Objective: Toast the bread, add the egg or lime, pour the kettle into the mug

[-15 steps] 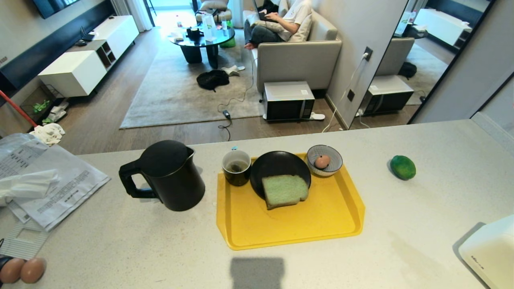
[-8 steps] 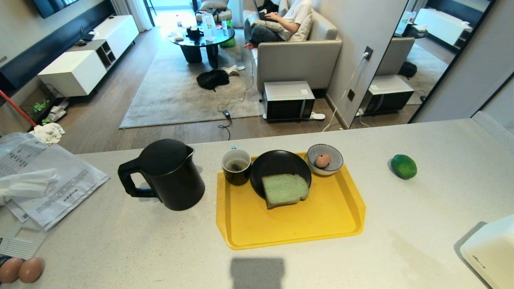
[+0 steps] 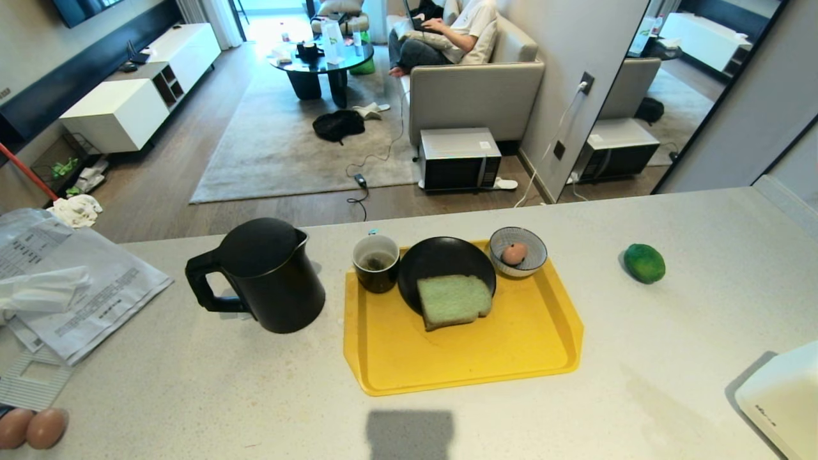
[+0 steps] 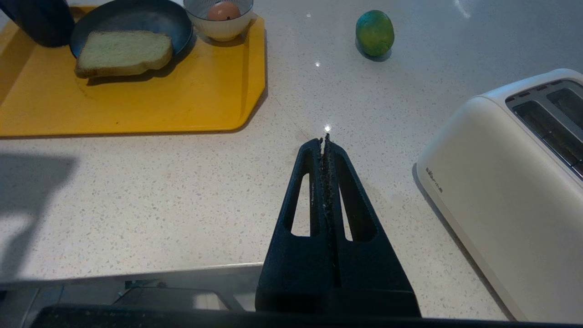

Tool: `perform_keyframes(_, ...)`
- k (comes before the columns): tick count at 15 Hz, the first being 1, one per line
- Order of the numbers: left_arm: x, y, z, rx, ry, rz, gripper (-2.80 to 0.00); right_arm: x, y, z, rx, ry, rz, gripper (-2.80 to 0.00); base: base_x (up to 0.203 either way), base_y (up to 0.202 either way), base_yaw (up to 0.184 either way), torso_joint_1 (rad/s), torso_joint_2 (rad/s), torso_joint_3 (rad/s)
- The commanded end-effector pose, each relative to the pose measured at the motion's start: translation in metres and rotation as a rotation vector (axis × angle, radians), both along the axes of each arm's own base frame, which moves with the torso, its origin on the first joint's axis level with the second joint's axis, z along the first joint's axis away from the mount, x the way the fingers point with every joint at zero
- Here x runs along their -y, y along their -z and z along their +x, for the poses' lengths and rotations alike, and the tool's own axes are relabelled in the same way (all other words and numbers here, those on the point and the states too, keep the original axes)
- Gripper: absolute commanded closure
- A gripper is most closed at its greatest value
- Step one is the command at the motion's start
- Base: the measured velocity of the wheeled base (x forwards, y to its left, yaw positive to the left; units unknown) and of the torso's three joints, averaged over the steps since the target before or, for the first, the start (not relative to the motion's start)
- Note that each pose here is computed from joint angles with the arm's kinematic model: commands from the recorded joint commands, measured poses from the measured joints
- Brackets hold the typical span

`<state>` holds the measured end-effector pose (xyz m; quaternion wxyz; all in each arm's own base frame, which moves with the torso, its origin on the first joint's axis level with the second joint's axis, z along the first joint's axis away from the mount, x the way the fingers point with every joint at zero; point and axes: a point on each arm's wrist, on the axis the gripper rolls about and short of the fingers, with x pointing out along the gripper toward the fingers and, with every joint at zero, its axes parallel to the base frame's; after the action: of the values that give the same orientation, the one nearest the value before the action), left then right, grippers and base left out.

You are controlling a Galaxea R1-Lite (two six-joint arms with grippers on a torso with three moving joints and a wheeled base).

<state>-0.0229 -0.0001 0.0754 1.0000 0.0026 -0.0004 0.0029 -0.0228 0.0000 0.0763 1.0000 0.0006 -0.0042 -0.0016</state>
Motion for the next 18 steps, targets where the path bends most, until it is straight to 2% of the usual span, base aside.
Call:
perform_keyframes(1, 0.0, 0.0, 0.0, 0.001, 0.0, -0.001, 0.0, 0.0, -0.0001, 0.0, 0.001, 0.0, 0.0, 0.0, 0.0, 0.0, 0.0, -0.05, 0.11, 0.06)
perform_keyframes(18, 0.0, 0.0, 0.0, 0.001, 0.0, -0.001, 0.0, 0.0, 0.0003, 0.0001, -0.001, 0.0, 0.002, 0.0, 0.0, 0.0, 0.0, -0.057, 0.12, 0.058)
